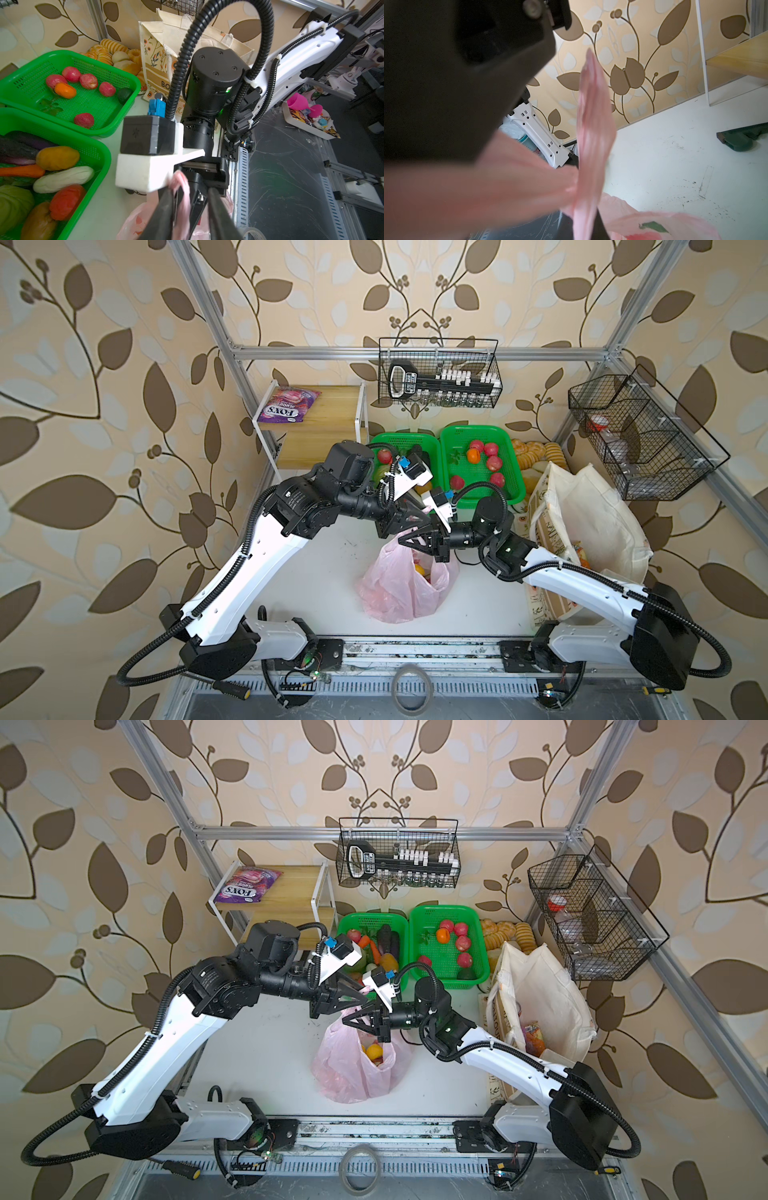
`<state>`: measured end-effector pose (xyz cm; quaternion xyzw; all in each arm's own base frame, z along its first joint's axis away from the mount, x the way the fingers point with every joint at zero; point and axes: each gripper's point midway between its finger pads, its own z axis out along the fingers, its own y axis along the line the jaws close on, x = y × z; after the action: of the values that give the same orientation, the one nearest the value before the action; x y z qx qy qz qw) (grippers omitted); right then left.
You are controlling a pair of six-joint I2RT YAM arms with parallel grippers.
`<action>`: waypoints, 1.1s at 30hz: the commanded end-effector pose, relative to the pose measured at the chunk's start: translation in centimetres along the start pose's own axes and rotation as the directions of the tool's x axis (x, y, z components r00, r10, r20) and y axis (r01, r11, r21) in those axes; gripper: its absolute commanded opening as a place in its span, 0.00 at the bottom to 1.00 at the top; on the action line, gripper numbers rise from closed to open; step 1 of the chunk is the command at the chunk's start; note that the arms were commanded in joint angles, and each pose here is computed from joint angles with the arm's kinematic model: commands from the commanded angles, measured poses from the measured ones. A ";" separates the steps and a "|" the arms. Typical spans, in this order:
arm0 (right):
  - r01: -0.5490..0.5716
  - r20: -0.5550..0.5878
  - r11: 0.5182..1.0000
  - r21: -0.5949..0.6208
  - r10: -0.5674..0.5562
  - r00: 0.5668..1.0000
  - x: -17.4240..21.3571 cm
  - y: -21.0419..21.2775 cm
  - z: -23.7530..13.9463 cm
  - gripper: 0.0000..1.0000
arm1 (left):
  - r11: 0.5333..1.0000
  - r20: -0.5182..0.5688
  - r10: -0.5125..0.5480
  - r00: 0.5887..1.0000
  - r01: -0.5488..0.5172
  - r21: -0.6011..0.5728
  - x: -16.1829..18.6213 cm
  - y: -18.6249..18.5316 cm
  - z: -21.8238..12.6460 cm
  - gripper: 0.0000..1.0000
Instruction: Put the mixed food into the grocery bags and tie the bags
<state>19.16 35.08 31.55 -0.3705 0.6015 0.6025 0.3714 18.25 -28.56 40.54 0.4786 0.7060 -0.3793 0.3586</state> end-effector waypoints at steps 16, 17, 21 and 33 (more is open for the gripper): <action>0.032 0.060 0.999 0.008 -0.033 0.998 -1.3 0.2 -0.2 0.07 | 0.899 0.077 -0.182 0.980 0.198 -0.390 2.5 4.6 -4.2 0.77; 0.031 0.061 0.999 0.010 -0.031 0.998 -1.4 0.1 -0.2 0.08 | 0.902 0.075 -0.194 0.978 0.208 -0.379 2.7 4.6 -3.8 0.75; 0.015 0.059 1.000 0.022 -0.016 0.998 -1.2 -0.3 -0.1 0.08 | 0.903 0.118 -0.215 0.969 0.243 -0.355 2.3 4.9 -3.0 0.43; -0.188 0.148 0.972 0.139 0.168 0.975 -2.4 -3.4 0.1 0.21 | 0.852 0.302 -0.263 0.916 0.368 -0.372 0.7 6.7 -3.0 0.00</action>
<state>22.03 35.01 31.41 -0.2880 0.6434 0.5963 0.3841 23.15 -24.09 37.58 0.2556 0.8113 -0.3048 0.4284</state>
